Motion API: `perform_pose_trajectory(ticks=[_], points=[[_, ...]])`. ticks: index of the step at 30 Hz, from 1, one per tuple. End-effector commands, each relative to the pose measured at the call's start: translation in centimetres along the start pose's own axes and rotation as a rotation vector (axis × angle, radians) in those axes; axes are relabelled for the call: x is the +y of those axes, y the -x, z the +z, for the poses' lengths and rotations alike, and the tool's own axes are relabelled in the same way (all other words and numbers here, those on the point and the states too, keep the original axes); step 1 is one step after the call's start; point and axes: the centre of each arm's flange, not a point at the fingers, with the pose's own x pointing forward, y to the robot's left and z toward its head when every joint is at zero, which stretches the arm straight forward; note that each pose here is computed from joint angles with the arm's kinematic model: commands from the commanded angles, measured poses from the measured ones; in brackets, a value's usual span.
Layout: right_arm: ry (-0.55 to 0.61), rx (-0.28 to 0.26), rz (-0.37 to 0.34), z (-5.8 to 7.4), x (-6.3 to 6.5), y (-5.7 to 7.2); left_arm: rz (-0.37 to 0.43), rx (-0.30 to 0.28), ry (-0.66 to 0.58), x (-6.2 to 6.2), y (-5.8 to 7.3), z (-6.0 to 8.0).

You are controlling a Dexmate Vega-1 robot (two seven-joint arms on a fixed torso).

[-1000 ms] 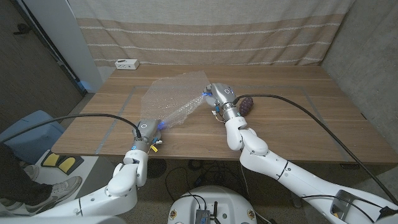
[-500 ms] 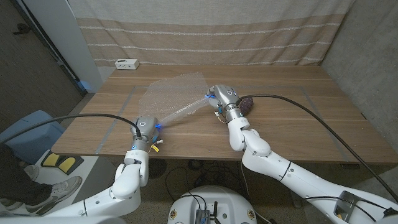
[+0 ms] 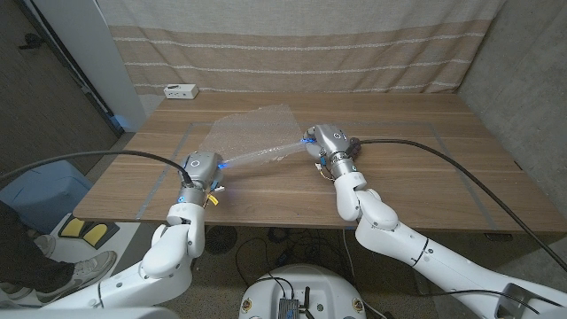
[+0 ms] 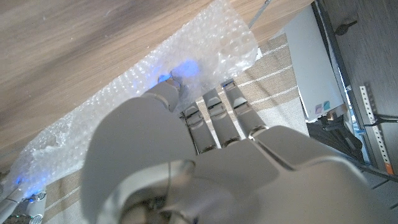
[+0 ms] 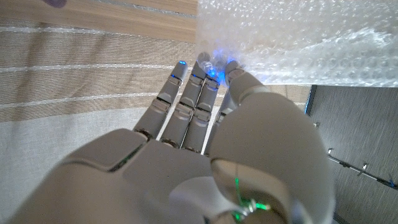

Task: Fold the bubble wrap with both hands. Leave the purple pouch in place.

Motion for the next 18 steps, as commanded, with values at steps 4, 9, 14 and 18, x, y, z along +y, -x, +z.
perform_pose_trajectory(ticks=[4, 9, 14, 18], points=[[-0.061, -0.047, -0.168, 0.2, -1.1, 0.9, -0.033, -0.106, 0.172, 3.9, 0.8, 0.6], [-0.064, -0.065, -0.165, 0.5, -1.3, 0.5, -0.048, -0.126, 0.223, 5.0, 1.5, 0.3], [-0.07, -0.092, -0.157, 1.0, -1.3, 0.0, 0.015, -0.108, 0.185, 6.4, 2.5, 0.3], [-0.072, -0.117, -0.16, 1.3, -1.2, -0.8, 0.044, -0.092, 0.131, 7.3, 2.9, 0.3]])
